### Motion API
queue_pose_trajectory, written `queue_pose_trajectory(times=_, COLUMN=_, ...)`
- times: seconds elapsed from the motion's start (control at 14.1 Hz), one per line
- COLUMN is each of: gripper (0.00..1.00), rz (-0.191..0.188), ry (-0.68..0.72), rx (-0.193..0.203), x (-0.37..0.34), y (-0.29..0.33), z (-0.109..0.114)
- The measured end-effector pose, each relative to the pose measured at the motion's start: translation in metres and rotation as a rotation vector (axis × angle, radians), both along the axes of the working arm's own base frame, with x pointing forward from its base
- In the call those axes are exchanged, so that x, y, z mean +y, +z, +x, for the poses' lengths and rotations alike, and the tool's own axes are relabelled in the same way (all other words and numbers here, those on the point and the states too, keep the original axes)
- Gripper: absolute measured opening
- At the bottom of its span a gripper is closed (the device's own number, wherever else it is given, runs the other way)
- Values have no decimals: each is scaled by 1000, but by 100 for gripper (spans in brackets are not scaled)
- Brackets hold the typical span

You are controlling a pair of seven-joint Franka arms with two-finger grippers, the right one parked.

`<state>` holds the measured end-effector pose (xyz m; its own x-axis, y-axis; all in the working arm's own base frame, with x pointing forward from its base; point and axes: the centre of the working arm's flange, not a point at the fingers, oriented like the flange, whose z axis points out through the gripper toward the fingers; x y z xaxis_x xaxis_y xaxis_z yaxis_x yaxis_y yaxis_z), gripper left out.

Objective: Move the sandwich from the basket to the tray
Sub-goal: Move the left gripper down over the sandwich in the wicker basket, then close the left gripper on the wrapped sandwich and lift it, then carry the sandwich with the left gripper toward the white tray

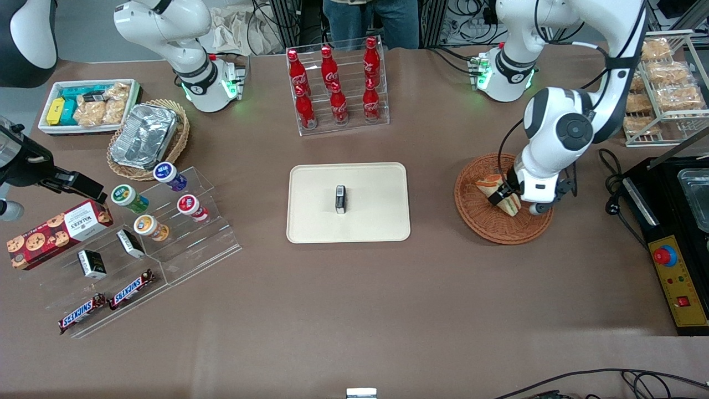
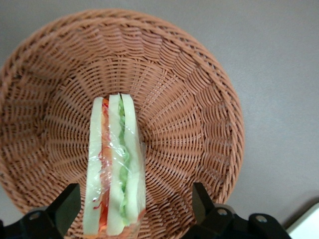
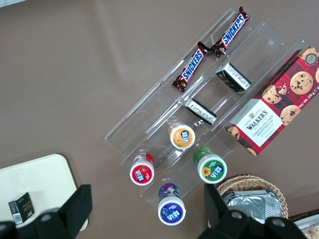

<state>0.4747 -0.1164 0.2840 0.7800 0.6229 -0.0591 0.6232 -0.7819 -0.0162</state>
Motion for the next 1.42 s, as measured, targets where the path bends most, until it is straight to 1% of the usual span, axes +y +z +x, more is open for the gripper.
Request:
queue_pose_trajectory(times=0.14, gripper=99, rz=0, ry=-2, rx=-1, x=0, y=-12, z=-6)
queue_pose_trajectory(times=0.21, gripper=96, rz=0, ry=-4, rx=0, x=-1, y=-16, z=-9)
queue_pose_trajectory(times=0.28, gripper=96, rz=1, ry=-6, rx=2, x=-1, y=-19, z=-11)
queue_pose_trajectory(times=0.43, gripper=84, rz=3, ry=-9, rx=10, x=-2, y=-23, z=-15)
queue_pose_trajectory(times=0.5, gripper=84, rz=4, ry=-11, rx=11, x=-2, y=-23, z=-16)
queue_pose_trajectory(times=0.57, gripper=76, rz=4, ry=-12, rx=10, x=-3, y=-23, z=-16)
queue_pose_trajectory(times=0.64, gripper=63, rz=3, ry=-13, rx=10, x=-3, y=-23, z=-16)
queue_pose_trajectory(times=0.78, gripper=42, rz=5, ry=-15, rx=10, x=-3, y=-21, z=-15)
queue_pose_trajectory(times=0.85, gripper=36, rz=10, ry=-21, rx=18, x=-4, y=-18, z=-13)
queue_pose_trajectory(times=0.92, gripper=31, rz=16, ry=-26, rx=34, x=-5, y=-11, z=-10)
queue_pose_trajectory(times=0.99, gripper=30, rz=22, ry=-29, rx=51, x=-7, y=2, z=-1)
queue_pose_trajectory(times=1.14, gripper=27, rz=29, ry=-43, rx=77, x=-11, y=46, z=25)
queue_pose_trajectory(times=1.21, gripper=26, rz=29, ry=-70, rx=83, x=-12, y=71, z=37)
queue_pose_trajectory(times=1.28, gripper=24, rz=24, ry=-108, rx=79, x=-10, y=95, z=48)
queue_pose_trajectory(times=1.35, gripper=18, rz=18, ry=-150, rx=73, x=-2, y=117, z=58)
queue_pose_trajectory(times=1.42, gripper=15, rz=10, ry=-198, rx=71, x=10, y=137, z=66)
